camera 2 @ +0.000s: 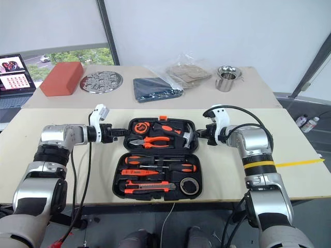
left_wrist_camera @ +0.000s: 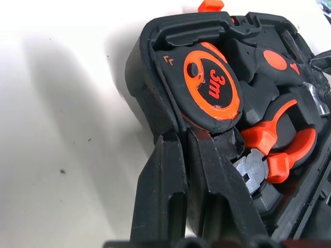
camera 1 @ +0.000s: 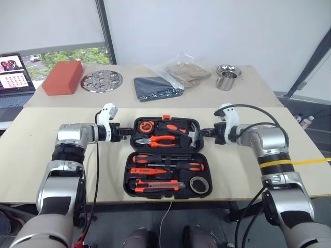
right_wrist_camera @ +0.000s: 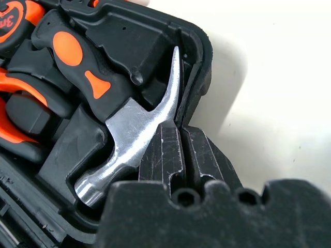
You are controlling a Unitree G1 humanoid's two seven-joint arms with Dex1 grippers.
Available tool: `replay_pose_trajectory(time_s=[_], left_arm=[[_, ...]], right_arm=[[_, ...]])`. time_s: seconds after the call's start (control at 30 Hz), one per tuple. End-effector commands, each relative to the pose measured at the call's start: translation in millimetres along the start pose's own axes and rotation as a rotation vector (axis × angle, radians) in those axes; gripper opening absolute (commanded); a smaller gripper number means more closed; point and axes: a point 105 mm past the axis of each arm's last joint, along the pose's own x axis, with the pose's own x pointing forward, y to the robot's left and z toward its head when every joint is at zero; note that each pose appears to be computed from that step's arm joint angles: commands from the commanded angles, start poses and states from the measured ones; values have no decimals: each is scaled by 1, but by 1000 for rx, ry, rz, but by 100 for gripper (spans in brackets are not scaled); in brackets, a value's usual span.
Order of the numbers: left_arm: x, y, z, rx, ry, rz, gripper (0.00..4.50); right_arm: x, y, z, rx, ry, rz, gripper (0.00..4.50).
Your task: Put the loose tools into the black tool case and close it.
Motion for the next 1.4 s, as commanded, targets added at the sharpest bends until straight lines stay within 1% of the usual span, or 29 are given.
replay_pose_trajectory(time_s=[0.03, 0.1, 0.17, 0.27, 0.3, 0.33, 0.37, 0.43, 0.53, 0.6, 0.67, 0.7, 0.73, 0.77, 0.8, 0.83, 0.87, 0.93, 0.97, 1.0, 1.03, 1.1, 1.13, 1.17, 1.2, 1.23, 1.27, 1.33, 1.4], left_arm=[[3, -47, 65, 305, -252, -119, 0], [-1, -51, 74, 386, -312, -115, 0], [-6, -53, 77, 455, -349, -118, 0], [-12, -51, 68, 537, -354, -114, 0], [-13, -49, 64, 564, -350, -109, 0], [-13, -47, 56, 603, -337, -96, 0], [-13, -44, 45, 651, -319, -72, 0], [-13, -42, 29, 726, -294, -40, 0], [-21, -49, 11, 814, -286, -57, 0], [-27, -49, 10, 791, -309, -43, 0], [-48, -47, 14, 684, -332, -26, 0], [-65, -47, 11, 600, -305, -44, 72], [-80, -48, 7, 527, -272, -74, 101], [-94, -50, 2, 461, -232, -103, 128], [-108, -51, -4, 400, -178, -134, 171], [-121, -52, -8, 354, -135, -157, 194], [-132, -52, -11, 317, -95, -172, 236], [-149, -41, -15, 266, -32, -161, 236], [-150, -31, -14, 270, -19, -127, 236], [-144, -18, -13, 299, -15, -74, 236], [-134, -8, -11, 334, -16, -32, 240], [-109, 5, -2, 406, -42, 19, 184], [-92, 7, 3, 440, -57, 13, 155], [-76, 7, 8, 474, -66, 5, 114], [-59, 7, 12, 506, -72, -1, 79], [-45, 5, 16, 533, -78, -13, 31], [-30, 1, 20, 552, -90, -34, 8], [-7, -7, 26, 582, -102, -71, 8], [19, -20, 27, 634, -83, -112, 8]], right_arm=[[-18, 20, 80, -186, -319, 1, 3], [-23, 19, 91, -233, -375, -29, 3], [-30, 18, 97, -288, -418, -62, 3], [-37, 18, 88, -375, -437, -91, 3], [-38, 18, 84, -400, -437, -97, 3], [-39, 19, 74, -494, -419, -118, 3], [-39, 22, 58, -626, -377, -131, 3], [-39, 29, 33, -758, -336, -119, 3], [-50, 35, 19, -805, -381, -127, 3], [-57, 38, 14, -831, -400, -126, 3], [-76, 36, 13, -774, -429, -145, 69], [-91, 35, 12, -732, -430, -141, 94], [-103, 35, 10, -690, -423, -126, 132], [-114, 36, 7, -648, -402, -96, 153], [-124, 39, 0, -599, -363, -38, 198], [-133, 45, -8, -559, -323, 27, 209], [-141, 51, -15, -536, -283, 92, 209], [-159, 70, -41, -493, -158, 252, 209], [-164, 79, -52, -488, -114, 312, 209], [-165, 85, -62, -470, -77, 348, 209], [-163, 88, -68, -464, -59, 362, 182], [-156, 92, -79, -470, -25, 376, 137], [-151, 94, -85, -492, -4, 387, 97], [-147, 95, -89, -514, 16, 394, 60], [-142, 94, -95, -543, 39, 398, 34], [-137, 93, -98, -573, 52, 399, 2], [-132, 93, -100, -584, 57, 400, 0], [-124, 92, -101, -599, 57, 402, 0], [-113, 91, -103, -626, 61, 398, 0]])
